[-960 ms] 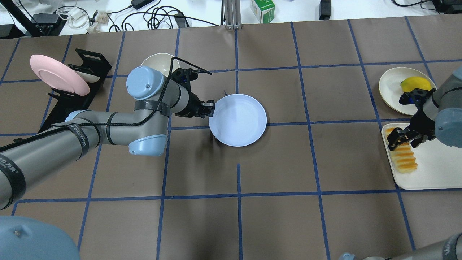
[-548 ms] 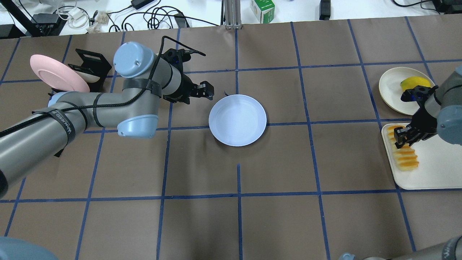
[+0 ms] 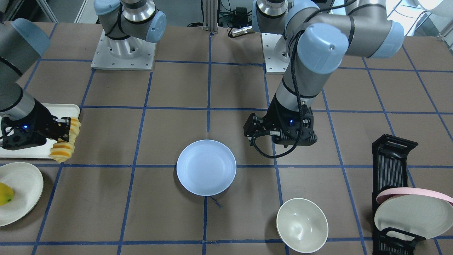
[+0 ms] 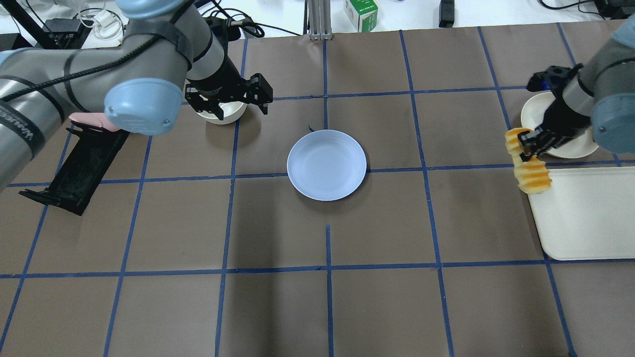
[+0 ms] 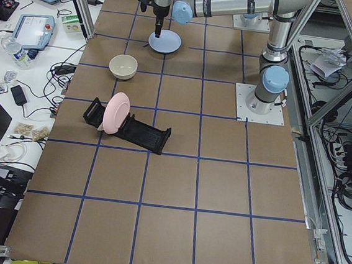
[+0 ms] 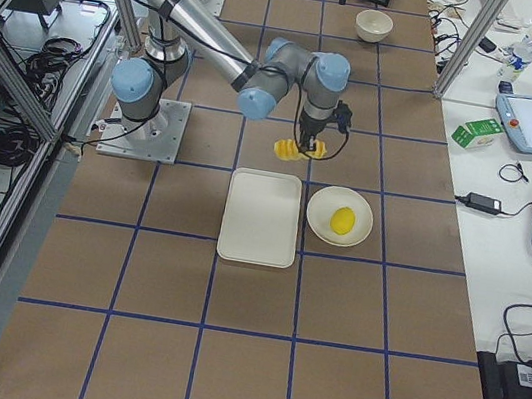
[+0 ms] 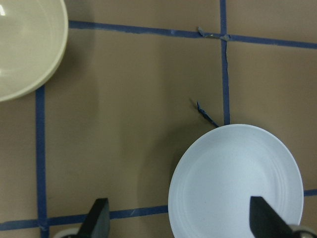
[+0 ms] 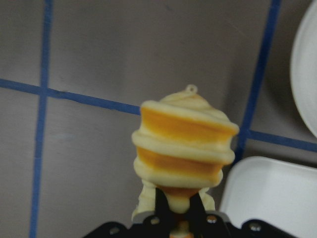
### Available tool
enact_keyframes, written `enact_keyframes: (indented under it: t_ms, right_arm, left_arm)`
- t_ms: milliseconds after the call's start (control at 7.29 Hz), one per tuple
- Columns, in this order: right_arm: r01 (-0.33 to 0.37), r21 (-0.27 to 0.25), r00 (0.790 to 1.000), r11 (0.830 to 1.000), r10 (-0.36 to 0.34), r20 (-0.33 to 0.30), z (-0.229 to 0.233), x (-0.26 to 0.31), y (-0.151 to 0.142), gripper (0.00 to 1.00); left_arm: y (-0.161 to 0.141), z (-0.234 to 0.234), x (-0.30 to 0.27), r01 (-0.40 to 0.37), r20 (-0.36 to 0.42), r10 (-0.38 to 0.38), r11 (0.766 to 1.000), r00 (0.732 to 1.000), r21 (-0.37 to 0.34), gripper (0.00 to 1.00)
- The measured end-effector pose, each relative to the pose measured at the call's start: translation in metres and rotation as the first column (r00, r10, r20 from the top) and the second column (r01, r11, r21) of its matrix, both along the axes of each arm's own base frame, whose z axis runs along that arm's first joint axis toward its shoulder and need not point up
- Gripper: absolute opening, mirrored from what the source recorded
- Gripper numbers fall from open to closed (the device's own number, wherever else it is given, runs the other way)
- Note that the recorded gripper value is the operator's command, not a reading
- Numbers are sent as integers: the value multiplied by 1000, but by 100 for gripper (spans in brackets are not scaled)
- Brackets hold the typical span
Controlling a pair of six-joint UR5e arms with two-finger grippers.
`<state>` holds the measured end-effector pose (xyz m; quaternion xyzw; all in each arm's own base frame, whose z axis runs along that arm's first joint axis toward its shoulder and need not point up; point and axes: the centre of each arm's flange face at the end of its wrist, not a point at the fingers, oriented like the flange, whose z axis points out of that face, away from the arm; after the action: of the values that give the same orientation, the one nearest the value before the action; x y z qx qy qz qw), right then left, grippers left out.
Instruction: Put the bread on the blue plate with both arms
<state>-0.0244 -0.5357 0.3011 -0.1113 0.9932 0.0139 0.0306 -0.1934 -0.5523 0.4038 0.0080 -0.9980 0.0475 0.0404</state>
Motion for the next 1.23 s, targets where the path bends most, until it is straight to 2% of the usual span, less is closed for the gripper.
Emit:
enact_keyframes:
  t_ms: [137, 411, 685, 960, 1234]
  right_arm:
    - [-16, -11, 1000, 1000, 16, 12, 6, 65, -5, 0]
    - [-10, -31, 1000, 999, 10, 16, 5, 188, -9, 0]
    - [84, -32, 996, 996, -83, 37, -13, 285, -33, 0]
    - [172, -3, 983, 985, -171, 70, -33, 341, -49, 0]
    - [220, 39, 969, 975, -223, 108, -50, 360, -52, 0]
  left_arm:
    - [17, 26, 6, 4, 45, -5, 1000, 999, 30, 100]
    - [40, 63, 13, 35, 100, -40, 998, 994, 47, 100]
    - [53, 74, 15, 51, 107, -59, 996, 992, 73, 100]
    - [59, 79, 15, 54, 108, -63, 995, 992, 80, 100]
    - [63, 81, 16, 52, 112, -61, 996, 992, 78, 100]
